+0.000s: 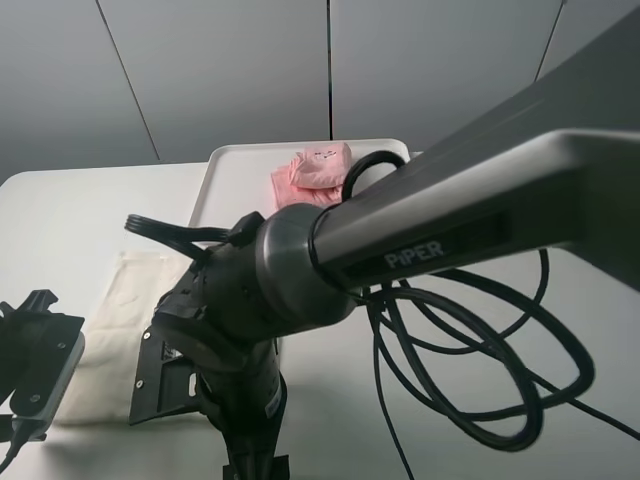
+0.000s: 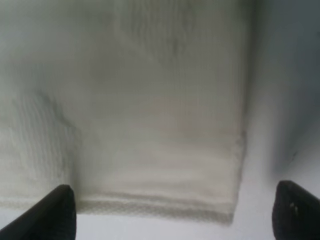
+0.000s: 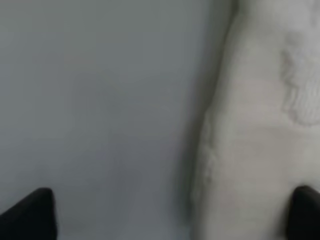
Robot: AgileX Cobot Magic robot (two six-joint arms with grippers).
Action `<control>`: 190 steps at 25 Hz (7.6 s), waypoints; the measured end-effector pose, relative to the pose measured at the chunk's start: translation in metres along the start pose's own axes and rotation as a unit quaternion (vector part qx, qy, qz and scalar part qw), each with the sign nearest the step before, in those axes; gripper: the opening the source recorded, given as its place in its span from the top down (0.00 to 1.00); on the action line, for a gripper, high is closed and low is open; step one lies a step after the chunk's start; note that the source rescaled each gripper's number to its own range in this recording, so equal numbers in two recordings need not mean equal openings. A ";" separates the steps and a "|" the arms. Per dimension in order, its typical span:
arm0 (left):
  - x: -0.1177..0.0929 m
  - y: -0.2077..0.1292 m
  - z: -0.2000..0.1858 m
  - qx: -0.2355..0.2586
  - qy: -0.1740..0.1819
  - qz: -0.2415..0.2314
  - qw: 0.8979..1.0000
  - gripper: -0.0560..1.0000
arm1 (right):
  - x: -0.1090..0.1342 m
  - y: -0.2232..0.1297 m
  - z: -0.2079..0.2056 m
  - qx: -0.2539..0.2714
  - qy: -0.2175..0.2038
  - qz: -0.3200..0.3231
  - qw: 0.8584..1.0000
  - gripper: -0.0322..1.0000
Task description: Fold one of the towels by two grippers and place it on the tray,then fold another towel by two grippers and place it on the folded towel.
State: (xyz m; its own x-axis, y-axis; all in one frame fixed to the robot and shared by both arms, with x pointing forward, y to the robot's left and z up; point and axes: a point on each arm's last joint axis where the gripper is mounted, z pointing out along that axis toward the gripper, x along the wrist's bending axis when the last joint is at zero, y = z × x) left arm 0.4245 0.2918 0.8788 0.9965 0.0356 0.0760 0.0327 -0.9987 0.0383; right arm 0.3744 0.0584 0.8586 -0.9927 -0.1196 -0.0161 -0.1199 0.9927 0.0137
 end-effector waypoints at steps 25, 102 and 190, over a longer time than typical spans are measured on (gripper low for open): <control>0.001 0.000 0.000 0.000 0.004 -0.003 1.000 0.00 | -0.002 0.004 0.000 -0.020 -0.010 0.015 1.000 0.44; -0.001 0.007 0.017 0.028 0.010 0.104 0.994 0.94 | -0.005 0.003 0.000 -0.022 -0.020 0.049 0.998 0.96; 0.057 0.020 -0.074 -0.219 0.241 -0.532 0.782 0.06 | -0.106 -0.083 -0.045 -0.026 -0.177 0.556 0.811 0.00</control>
State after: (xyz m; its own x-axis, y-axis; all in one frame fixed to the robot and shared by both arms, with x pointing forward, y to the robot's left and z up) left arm 0.4761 0.2765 0.9575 0.2747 0.9524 0.1320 0.6876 -0.2906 0.6654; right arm 0.4892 -0.0121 0.9043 -0.4213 0.8715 -0.2510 0.8379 0.4800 0.2599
